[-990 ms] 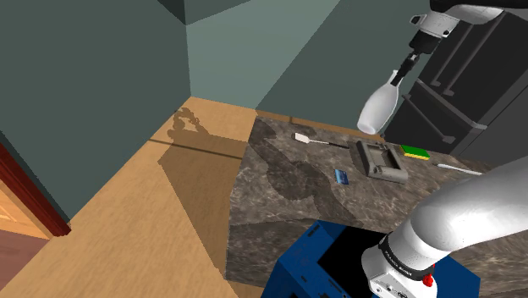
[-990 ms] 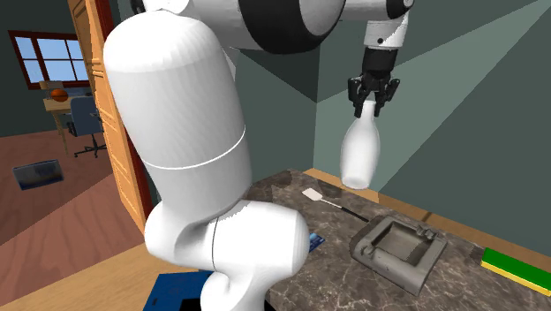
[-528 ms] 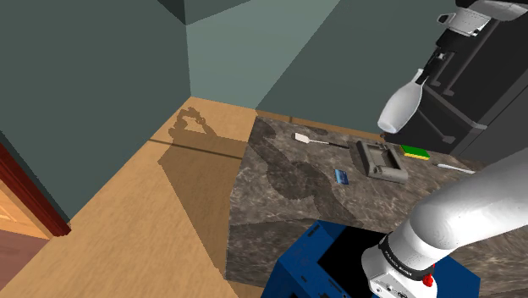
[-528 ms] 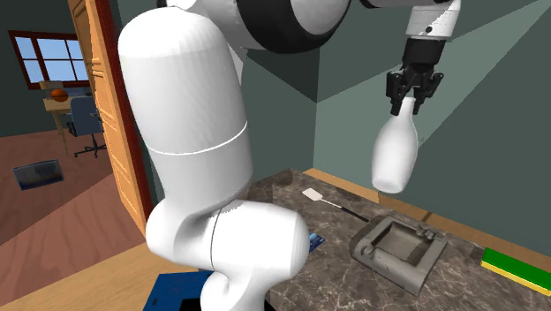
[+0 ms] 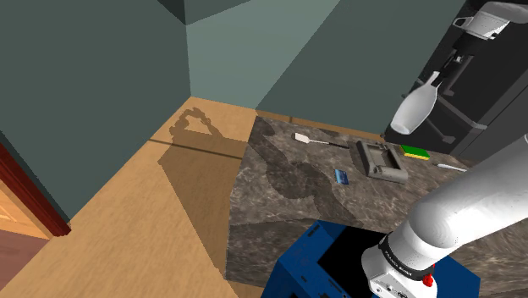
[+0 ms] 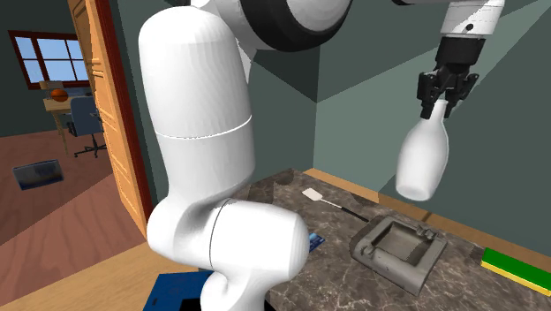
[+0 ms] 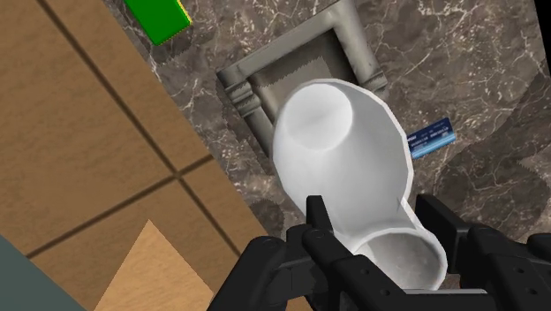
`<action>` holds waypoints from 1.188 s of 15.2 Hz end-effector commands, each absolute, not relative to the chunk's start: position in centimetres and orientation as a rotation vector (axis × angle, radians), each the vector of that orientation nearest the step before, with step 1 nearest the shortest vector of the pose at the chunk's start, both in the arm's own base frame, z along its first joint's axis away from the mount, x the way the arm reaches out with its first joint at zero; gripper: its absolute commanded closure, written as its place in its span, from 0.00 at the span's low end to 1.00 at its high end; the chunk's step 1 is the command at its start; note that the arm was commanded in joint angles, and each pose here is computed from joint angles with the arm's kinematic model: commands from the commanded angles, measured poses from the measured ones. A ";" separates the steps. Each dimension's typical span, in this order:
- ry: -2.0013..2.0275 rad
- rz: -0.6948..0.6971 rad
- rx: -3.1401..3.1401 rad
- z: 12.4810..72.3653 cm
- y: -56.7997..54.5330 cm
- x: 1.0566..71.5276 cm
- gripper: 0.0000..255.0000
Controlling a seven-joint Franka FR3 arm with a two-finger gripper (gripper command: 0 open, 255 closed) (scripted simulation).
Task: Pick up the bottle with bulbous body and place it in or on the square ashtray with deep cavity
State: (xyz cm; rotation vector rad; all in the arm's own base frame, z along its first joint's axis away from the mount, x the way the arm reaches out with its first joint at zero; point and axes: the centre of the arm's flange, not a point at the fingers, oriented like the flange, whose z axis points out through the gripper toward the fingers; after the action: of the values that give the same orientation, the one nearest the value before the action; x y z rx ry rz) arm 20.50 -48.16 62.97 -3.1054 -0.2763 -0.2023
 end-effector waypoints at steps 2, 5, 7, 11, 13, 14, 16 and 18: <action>-0.277 -0.203 -3.106 61.4 -48.2 20.4 1.00; -0.277 -0.203 -3.106 59.8 -48.2 20.4 1.00; -0.277 -0.203 -3.106 58.8 -48.2 20.4 1.00; -0.277 -0.203 -3.106 56.7 -48.2 20.4 1.00; -0.277 -0.203 -3.106 55.6 -48.2 20.4 1.00; -0.277 -0.203 -3.106 55.1 -48.2 20.4 1.00; -0.277 -0.203 -3.106 54.0 -48.2 20.4 1.00; -0.277 -0.203 -3.106 53.0 -48.2 20.4 1.00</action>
State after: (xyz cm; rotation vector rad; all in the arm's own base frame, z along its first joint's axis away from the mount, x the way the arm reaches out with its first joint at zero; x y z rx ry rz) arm 20.50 -48.22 53.46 -3.1051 -0.2774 -0.2019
